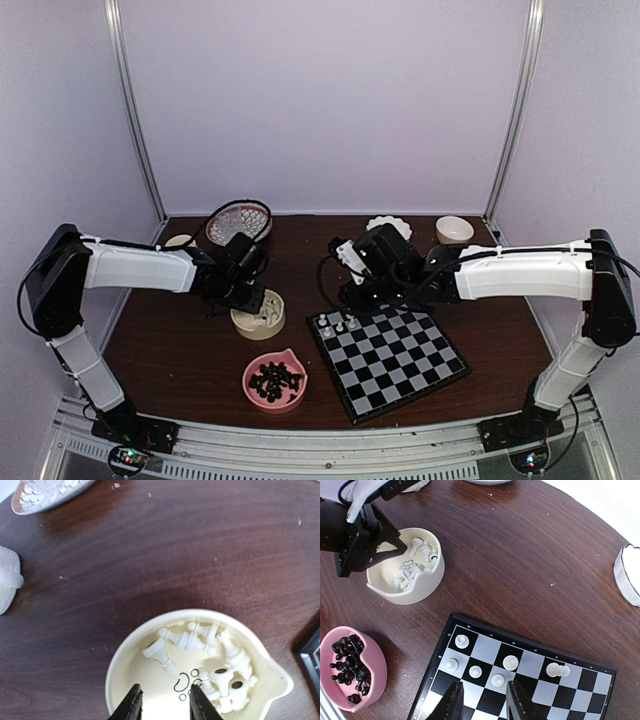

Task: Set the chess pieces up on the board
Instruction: Pick up the bishop from the storage box.

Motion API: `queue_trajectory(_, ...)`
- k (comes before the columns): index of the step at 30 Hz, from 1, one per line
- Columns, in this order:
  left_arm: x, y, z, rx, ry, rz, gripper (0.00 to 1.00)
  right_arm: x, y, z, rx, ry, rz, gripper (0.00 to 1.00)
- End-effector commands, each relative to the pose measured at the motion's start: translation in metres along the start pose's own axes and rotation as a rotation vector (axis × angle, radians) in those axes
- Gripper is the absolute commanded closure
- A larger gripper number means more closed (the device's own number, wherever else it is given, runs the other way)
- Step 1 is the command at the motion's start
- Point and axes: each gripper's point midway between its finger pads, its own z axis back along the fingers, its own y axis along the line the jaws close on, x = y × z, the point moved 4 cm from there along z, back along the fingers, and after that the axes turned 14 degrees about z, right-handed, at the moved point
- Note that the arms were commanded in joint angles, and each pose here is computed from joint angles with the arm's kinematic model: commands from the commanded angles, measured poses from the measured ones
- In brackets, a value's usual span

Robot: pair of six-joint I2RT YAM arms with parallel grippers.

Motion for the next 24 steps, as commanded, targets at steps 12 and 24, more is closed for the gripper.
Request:
queue_trajectory(12, 0.005, 0.003, -0.019, 0.082, -0.019, 0.159, 0.68, 0.005, -0.004, 0.002, -0.008, -0.025, -0.004, 0.68)
queue_trajectory(24, -0.002, 0.005, -0.041, 0.131, 0.034, 0.182, 0.71, 0.004, -0.002, 0.001, 0.003, -0.024, -0.005, 0.69)
